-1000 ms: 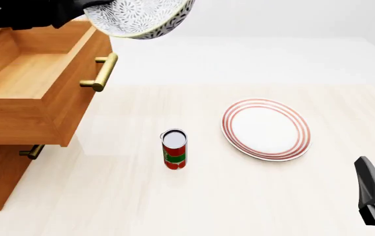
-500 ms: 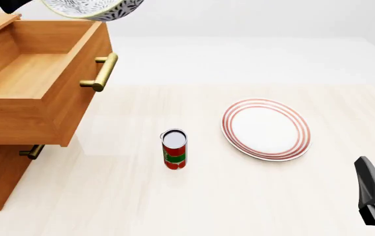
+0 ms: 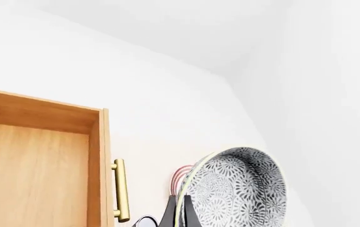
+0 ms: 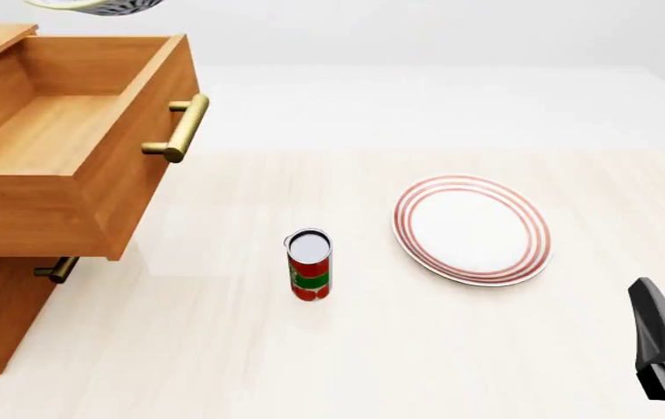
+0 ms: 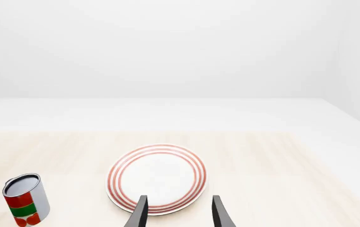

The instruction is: Put the bowl in the top drawer of the cabinet.

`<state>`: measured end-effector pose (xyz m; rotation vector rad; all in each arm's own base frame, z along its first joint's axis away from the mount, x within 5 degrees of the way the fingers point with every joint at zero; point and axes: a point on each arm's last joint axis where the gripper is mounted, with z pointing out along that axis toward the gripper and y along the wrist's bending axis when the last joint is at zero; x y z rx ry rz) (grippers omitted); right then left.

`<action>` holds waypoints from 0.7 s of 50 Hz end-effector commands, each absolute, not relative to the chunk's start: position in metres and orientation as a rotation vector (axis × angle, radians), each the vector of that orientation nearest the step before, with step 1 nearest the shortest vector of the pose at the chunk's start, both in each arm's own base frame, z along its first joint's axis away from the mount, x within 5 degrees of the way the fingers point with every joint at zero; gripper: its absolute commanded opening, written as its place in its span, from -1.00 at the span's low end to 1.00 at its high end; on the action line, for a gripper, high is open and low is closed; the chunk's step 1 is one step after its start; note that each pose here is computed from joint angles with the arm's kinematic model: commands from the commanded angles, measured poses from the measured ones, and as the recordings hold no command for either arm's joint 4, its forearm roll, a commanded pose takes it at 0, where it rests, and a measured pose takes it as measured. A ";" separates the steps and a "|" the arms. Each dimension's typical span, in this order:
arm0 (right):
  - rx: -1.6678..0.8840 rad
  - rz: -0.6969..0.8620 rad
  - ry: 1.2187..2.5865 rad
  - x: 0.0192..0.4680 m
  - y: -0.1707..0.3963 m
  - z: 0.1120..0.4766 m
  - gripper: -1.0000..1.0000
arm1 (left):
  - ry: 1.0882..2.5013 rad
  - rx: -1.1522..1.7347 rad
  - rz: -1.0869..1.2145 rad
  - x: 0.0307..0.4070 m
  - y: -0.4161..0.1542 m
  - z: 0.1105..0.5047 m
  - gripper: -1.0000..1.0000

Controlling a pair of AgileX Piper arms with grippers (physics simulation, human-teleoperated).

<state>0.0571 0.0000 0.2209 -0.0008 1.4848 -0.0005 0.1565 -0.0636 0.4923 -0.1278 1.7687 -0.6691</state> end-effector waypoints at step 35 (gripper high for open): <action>-0.001 0.000 1.485 0.057 0.000 0.221 1.00 | 1.781 -0.246 -0.493 0.157 -0.033 0.510 -1.00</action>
